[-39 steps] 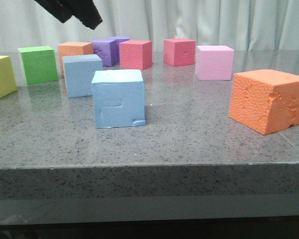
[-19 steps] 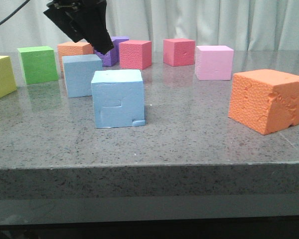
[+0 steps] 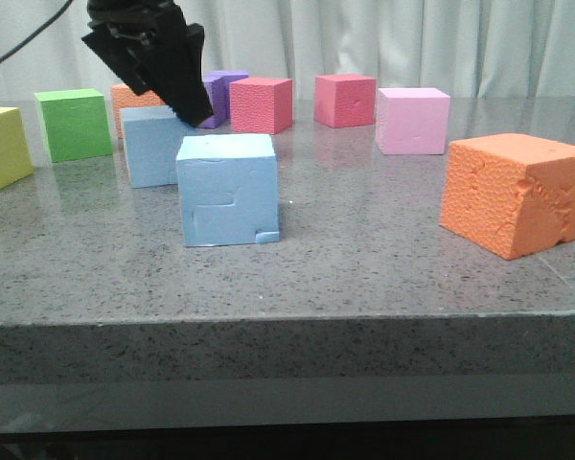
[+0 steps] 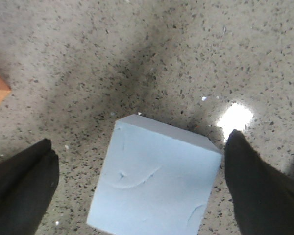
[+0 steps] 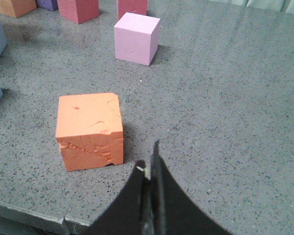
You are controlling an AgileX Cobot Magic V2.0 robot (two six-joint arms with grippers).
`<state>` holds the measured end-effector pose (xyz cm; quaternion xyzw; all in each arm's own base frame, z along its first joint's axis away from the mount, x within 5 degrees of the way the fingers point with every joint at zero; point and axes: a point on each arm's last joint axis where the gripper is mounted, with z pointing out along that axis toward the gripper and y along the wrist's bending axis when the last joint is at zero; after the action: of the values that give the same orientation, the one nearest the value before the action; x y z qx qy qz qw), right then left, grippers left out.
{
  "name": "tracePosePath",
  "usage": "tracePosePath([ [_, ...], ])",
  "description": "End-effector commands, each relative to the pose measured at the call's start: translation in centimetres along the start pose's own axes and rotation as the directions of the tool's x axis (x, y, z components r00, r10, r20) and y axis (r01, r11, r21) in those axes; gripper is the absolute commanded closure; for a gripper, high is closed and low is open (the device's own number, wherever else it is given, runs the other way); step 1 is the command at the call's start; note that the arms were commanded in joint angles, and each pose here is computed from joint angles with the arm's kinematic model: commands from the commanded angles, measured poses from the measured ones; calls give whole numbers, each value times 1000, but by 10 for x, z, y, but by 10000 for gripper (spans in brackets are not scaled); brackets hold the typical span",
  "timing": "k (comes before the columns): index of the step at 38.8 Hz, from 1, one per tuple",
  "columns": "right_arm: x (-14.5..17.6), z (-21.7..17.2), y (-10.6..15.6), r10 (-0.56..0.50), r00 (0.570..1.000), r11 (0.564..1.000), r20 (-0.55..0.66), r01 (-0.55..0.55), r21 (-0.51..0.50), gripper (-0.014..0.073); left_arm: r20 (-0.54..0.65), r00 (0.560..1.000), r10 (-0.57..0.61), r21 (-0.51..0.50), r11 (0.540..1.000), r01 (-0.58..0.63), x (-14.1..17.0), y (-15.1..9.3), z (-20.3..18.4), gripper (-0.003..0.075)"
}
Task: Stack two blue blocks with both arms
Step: 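Lower the left gripper onto the farther blue cube and close on it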
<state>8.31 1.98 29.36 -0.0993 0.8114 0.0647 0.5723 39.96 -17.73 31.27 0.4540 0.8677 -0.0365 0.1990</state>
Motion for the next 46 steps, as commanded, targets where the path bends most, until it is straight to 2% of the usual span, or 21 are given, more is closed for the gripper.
tracePosePath([
  [1,-14,-2,0,-28,995,1000,95,28,-2,656,69,998,12,-30,999,-10,-7,-4,-25,57],
  [24,-14,-2,0,-28,995,1000,95,28,-2,656,63,998,11,-29,1000,-9,-8,-3,-19,67],
  [27,-14,-2,0,-28,995,1000,95,28,-2,656,57,998,11,-25,1000,-9,-7,-3,-19,101],
  [37,-14,-2,0,-28,995,1000,95,28,-2,656,50,999,10,-20,1000,-9,-7,-3,-19,335],
  [41,-14,-2,0,-28,995,1000,95,28,-2,656,42,999,11,-15,1000,-10,-6,-4,-20,373],
  [46,-14,-2,0,-28,995,1000,95,28,-2,656,32,999,1,-6,1000,0,-6,-5,-27,377],
])
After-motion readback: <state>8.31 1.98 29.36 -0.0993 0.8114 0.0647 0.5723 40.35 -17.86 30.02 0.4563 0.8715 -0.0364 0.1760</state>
